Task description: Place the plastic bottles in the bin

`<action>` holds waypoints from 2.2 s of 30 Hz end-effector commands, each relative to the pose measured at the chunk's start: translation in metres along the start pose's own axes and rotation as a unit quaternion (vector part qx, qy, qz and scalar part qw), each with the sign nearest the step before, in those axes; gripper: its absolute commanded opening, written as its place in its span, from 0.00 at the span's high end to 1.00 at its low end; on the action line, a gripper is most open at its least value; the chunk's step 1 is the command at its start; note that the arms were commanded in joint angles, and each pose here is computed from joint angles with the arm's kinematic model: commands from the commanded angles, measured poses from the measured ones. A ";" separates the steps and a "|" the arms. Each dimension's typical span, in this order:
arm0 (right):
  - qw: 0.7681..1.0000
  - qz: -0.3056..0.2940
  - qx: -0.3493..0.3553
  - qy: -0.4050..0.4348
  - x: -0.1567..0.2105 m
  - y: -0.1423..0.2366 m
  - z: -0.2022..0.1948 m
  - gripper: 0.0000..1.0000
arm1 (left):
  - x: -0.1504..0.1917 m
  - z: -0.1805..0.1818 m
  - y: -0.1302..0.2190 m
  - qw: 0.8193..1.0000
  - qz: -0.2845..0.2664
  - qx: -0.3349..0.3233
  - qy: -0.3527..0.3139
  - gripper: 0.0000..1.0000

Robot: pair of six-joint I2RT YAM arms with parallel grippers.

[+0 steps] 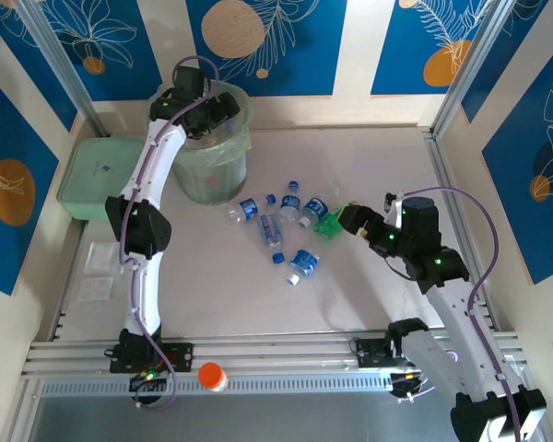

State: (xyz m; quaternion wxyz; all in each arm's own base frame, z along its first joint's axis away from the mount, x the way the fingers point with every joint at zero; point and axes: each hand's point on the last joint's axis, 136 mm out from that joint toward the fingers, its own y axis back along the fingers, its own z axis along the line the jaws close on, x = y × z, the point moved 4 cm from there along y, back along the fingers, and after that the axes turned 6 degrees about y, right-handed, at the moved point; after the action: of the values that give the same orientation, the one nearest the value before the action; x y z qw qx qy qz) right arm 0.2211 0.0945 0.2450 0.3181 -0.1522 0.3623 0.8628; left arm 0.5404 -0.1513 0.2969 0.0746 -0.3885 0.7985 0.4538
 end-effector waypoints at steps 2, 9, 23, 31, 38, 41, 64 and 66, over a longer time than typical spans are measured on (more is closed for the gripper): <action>1.000 -0.005 -0.007 0.002 0.000 0.007 0.006 0.01 | -0.020 -0.013 0.070 0.999 -0.048 0.007 -0.023 0.07; 1.000 -0.009 -0.009 0.020 -0.001 0.015 0.015 0.01 | -0.021 -0.014 0.123 0.995 -0.086 0.013 -0.040 0.05; 0.992 0.035 0.120 -0.009 0.004 -0.008 -0.009 0.06 | 0.118 -0.031 0.186 0.973 -0.039 0.097 -0.205 0.20; 0.974 0.125 0.181 -0.046 0.030 -0.058 -0.023 0.07 | 0.163 0.019 0.181 0.968 -0.021 0.062 -0.241 0.18; 0.951 0.171 0.242 -0.086 0.049 -0.095 -0.029 0.08 | 0.176 0.029 0.194 0.953 -0.055 0.123 -0.272 0.13; 0.947 0.178 0.251 -0.091 0.051 -0.112 -0.031 0.09 | 0.177 0.030 0.197 0.951 -0.060 0.128 -0.274 0.13; 0.915 0.224 0.310 -0.130 0.075 -0.172 -0.064 0.33 | 0.181 0.031 0.194 0.950 -0.063 0.131 -0.275 0.13; 0.917 0.223 0.305 -0.130 0.075 -0.168 -0.061 0.39 | 0.182 0.031 0.193 0.950 -0.061 0.131 -0.277 0.13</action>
State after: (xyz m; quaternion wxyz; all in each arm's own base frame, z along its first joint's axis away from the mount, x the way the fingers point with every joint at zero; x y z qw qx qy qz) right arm 0.2850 0.1722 0.0751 0.1971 0.1437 0.5934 0.7671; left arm 0.2763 -0.1692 0.3184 0.3526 -0.2858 0.7754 0.4390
